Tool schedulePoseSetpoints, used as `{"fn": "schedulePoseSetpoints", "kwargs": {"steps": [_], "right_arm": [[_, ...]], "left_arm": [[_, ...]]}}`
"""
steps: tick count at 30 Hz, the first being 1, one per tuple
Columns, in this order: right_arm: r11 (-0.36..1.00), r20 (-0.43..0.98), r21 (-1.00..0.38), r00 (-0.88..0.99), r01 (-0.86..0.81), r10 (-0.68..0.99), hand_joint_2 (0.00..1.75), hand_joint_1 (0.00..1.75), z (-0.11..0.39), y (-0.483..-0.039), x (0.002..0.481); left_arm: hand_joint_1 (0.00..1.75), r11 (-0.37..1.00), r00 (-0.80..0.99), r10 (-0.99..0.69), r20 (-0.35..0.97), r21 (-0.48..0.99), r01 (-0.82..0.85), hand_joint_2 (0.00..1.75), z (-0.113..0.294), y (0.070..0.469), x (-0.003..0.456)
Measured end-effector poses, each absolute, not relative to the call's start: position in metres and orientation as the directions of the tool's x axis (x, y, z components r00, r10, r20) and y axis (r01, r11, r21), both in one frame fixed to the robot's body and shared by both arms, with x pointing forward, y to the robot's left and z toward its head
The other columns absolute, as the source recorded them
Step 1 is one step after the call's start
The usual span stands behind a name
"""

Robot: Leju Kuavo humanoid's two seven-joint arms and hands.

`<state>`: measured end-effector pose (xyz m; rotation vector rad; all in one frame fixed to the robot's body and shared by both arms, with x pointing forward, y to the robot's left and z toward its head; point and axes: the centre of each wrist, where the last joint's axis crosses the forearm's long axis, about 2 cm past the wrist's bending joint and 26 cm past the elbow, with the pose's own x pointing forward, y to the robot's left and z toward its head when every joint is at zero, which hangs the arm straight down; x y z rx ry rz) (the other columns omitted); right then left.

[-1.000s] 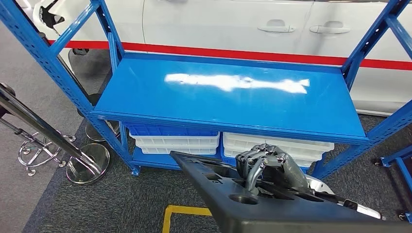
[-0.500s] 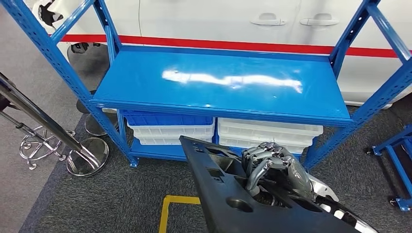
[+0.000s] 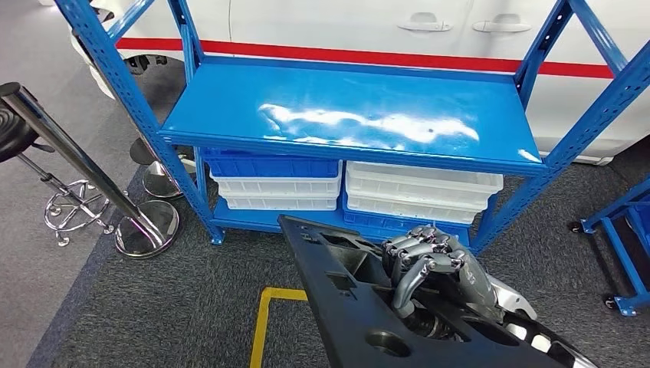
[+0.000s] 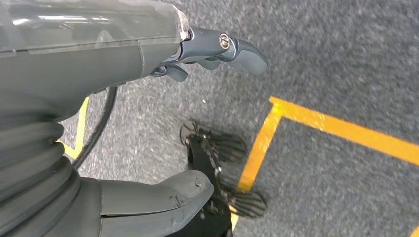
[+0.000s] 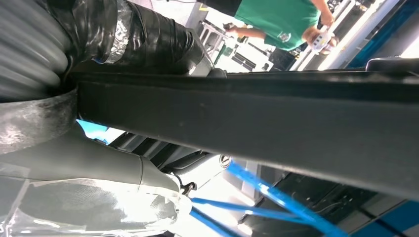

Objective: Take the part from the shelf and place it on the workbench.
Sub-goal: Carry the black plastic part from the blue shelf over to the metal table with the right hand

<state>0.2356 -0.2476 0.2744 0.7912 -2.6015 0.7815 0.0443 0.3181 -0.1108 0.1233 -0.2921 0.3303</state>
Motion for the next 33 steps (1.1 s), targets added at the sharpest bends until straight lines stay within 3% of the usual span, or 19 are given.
{"fn": "schedulePoseSetpoints", "kwargs": {"steps": [33], "right_arm": [[0.697, 0.421, -0.411, -0.801, -0.587, -0.426, 1.75, 1.71, 0.2745, -0.2483, 0.2338]], "left_arm": [[0.00, 0.943, 0.908, 0.289, 0.304, 0.075, -0.325, 1.75, -0.1109, 0.3190, 0.0430]]}}
